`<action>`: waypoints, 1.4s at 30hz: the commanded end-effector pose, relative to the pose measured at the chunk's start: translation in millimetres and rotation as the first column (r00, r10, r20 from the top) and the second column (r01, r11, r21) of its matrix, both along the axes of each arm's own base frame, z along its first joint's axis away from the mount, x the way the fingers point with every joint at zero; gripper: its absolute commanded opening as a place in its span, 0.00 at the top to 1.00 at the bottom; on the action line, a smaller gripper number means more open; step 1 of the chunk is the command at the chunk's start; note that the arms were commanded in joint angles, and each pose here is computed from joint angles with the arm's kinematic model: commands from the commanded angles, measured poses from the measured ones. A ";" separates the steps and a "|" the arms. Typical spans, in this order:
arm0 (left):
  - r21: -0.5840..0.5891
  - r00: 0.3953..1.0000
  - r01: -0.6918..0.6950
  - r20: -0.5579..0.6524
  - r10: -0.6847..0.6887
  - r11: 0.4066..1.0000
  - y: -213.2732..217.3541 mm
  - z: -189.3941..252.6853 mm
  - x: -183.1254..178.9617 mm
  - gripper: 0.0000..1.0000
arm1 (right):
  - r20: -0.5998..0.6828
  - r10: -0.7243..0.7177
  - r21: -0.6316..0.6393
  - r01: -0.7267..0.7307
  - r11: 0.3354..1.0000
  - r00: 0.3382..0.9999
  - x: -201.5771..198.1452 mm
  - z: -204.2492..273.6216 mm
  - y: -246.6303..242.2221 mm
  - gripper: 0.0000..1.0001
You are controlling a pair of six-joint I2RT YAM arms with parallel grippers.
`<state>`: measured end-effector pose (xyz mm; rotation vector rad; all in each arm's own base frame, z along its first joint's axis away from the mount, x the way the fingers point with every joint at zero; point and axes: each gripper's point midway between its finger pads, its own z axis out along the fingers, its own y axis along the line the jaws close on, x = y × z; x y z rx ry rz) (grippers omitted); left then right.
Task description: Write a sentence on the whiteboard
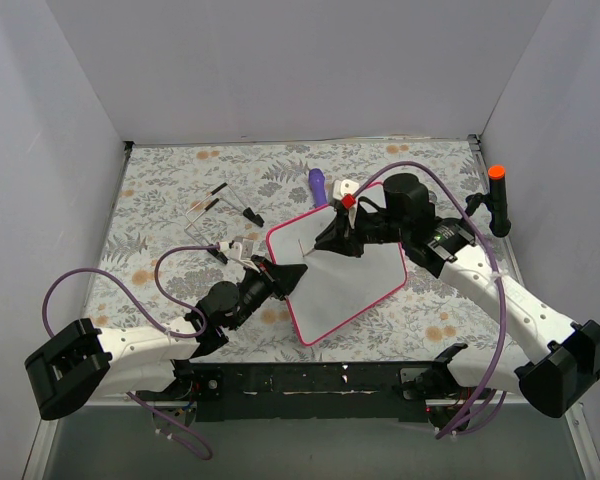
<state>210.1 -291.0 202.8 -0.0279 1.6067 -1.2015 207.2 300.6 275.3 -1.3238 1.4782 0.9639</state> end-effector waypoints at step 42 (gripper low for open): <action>-0.192 0.994 0.034 0.110 -0.013 0.981 2.1 60.0 -7.0 1.00 | 0.047 -0.129 0.019 0.128 0.992 0.991 39.7 23.4 -9.0 0.99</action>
